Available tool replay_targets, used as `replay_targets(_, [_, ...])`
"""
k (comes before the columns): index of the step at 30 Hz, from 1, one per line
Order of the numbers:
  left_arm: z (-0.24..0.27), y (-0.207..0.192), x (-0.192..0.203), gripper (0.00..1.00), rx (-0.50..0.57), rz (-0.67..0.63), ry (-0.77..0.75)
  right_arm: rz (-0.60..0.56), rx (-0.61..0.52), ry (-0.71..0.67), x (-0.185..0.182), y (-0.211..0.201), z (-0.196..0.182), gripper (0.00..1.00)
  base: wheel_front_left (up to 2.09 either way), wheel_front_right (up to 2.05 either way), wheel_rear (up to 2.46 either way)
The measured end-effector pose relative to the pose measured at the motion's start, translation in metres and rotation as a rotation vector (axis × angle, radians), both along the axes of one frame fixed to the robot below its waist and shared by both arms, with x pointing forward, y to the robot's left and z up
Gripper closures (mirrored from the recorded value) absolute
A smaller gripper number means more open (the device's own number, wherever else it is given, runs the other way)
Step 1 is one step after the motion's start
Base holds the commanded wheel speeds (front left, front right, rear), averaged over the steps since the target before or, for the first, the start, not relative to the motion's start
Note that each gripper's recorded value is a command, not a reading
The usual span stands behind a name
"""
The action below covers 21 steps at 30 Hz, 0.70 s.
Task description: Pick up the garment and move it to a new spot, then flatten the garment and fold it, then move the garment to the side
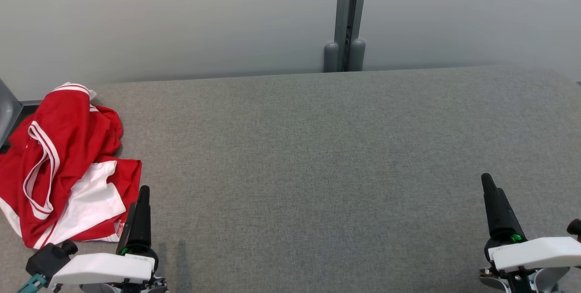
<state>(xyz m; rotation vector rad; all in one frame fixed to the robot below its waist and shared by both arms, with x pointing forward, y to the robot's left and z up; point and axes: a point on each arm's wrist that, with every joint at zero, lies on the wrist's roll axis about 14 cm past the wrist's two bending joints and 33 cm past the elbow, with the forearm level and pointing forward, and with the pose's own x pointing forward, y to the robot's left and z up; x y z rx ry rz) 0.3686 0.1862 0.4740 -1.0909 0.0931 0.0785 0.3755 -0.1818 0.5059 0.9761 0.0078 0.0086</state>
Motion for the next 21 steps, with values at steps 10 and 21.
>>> replay_targets(10, [0.0022,0.0031,-0.0017,0.0,0.133,0.006,-0.013,0.005,-0.165,-0.029,-0.001,0.0032,0.0061,0.0,0.0,0.0,0.0])
replay_targets(21, [0.0034,0.0015,-0.0039,0.0,0.253,-0.002,-0.021,0.005,-0.309,-0.056,-0.0029,0.0051,0.0104,0.0,0.0,0.0,0.0])
